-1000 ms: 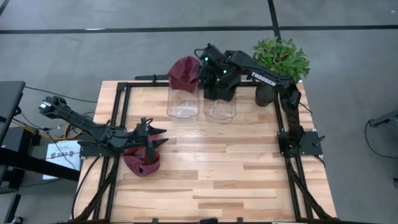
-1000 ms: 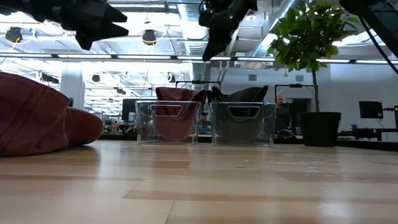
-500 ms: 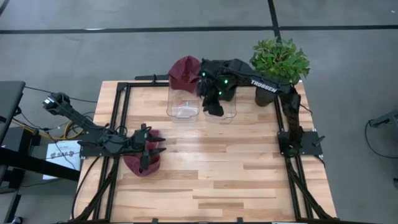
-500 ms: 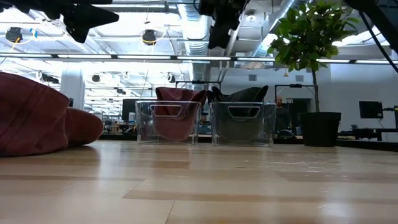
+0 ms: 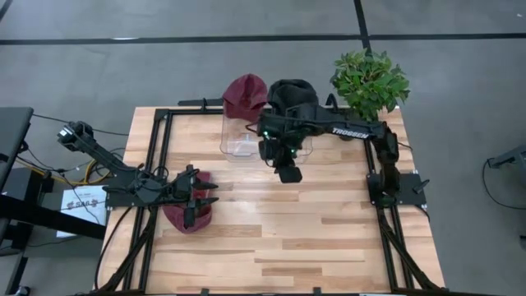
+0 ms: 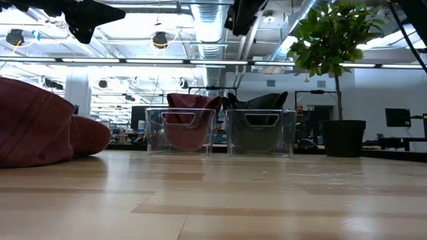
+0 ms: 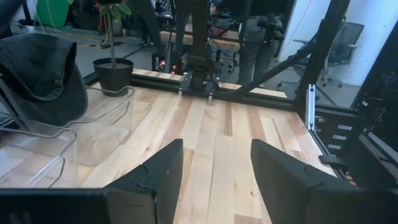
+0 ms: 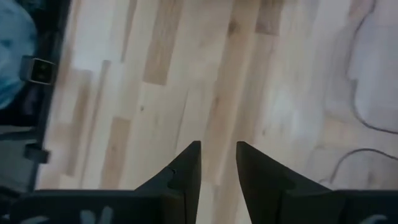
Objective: Pick & Place hat
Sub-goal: Put the red cap into the left transparent bin
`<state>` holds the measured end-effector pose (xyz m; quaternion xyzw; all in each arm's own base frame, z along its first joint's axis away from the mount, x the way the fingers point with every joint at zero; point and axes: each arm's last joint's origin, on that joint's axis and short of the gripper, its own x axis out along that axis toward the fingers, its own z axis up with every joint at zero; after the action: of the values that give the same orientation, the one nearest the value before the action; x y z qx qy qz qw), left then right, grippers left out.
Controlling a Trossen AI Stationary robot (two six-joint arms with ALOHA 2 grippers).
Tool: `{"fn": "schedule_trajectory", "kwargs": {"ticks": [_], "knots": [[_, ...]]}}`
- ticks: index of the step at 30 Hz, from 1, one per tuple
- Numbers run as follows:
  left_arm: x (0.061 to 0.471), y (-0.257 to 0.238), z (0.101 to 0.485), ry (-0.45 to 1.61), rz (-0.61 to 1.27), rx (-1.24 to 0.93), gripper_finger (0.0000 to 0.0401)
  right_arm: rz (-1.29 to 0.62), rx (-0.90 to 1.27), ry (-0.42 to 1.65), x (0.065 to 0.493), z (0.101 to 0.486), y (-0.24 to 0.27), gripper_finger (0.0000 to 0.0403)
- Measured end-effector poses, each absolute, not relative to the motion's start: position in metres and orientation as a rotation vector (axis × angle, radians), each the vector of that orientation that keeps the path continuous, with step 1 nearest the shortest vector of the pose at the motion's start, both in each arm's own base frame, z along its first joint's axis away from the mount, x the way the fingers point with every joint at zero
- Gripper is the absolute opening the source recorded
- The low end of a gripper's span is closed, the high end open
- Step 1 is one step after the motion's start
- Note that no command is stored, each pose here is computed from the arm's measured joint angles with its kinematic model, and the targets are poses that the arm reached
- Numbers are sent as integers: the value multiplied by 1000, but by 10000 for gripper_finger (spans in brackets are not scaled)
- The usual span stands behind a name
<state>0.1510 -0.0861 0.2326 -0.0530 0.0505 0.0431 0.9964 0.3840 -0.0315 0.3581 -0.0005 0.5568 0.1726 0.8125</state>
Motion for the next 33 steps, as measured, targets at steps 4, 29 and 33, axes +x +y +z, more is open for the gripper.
{"fn": "schedule_trajectory", "kwargs": {"ticks": [4, 29, 33], "knots": [[151, -86, 233, 101, 87, -106, 187, 294, -88, 1142, 373, 377, -15, 91], [151, -86, 235, 82, 84, -118, 187, -192, 51, 166, 229, 235, 12, 91], [151, -86, 235, 80, 83, -104, 187, -182, 60, 160, 222, 205, 12, 91]]}}
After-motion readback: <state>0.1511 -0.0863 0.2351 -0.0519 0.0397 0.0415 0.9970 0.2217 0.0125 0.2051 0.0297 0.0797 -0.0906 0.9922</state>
